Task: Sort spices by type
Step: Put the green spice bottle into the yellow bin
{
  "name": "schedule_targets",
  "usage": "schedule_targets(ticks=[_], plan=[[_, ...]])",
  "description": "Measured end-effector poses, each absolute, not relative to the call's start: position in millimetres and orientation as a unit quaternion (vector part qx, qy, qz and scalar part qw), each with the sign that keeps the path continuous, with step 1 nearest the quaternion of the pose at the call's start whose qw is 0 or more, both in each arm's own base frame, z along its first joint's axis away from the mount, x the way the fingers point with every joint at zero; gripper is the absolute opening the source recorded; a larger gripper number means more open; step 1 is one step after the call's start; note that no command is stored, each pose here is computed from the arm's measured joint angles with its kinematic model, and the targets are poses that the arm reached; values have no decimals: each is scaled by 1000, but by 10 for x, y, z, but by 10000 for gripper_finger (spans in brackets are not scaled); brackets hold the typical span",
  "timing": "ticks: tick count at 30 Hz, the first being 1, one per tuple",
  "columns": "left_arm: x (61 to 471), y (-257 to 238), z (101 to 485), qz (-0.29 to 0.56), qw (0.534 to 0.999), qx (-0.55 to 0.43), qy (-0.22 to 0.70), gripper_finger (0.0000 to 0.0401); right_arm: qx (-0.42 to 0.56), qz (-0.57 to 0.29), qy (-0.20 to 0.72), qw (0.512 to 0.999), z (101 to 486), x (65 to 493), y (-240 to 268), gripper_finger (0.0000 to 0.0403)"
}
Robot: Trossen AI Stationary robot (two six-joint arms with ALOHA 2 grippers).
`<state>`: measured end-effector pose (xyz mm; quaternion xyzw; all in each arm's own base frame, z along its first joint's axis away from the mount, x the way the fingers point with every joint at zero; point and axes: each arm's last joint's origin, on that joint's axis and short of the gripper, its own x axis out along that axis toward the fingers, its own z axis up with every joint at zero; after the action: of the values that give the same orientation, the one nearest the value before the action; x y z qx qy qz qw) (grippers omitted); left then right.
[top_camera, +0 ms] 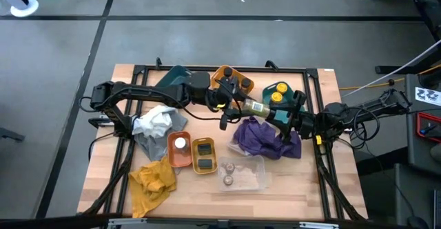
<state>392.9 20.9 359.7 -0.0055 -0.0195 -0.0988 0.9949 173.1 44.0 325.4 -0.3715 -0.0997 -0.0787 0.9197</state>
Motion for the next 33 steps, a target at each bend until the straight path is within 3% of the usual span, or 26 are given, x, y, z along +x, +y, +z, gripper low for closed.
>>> schedule_targets(ticks=[13,23,33], plan=[[3922,337,3444,-19,998,-14,59,268,-339,-133,-61,929,3225,1733,401,206],[3777,744,3143,31,975,-23,218,271,-271,-228,10,935,3131,1743,283,207],[3462,1289,2873,93,931,-46,351,272,-173,-231,47,956,2951,1928,-146,207]])
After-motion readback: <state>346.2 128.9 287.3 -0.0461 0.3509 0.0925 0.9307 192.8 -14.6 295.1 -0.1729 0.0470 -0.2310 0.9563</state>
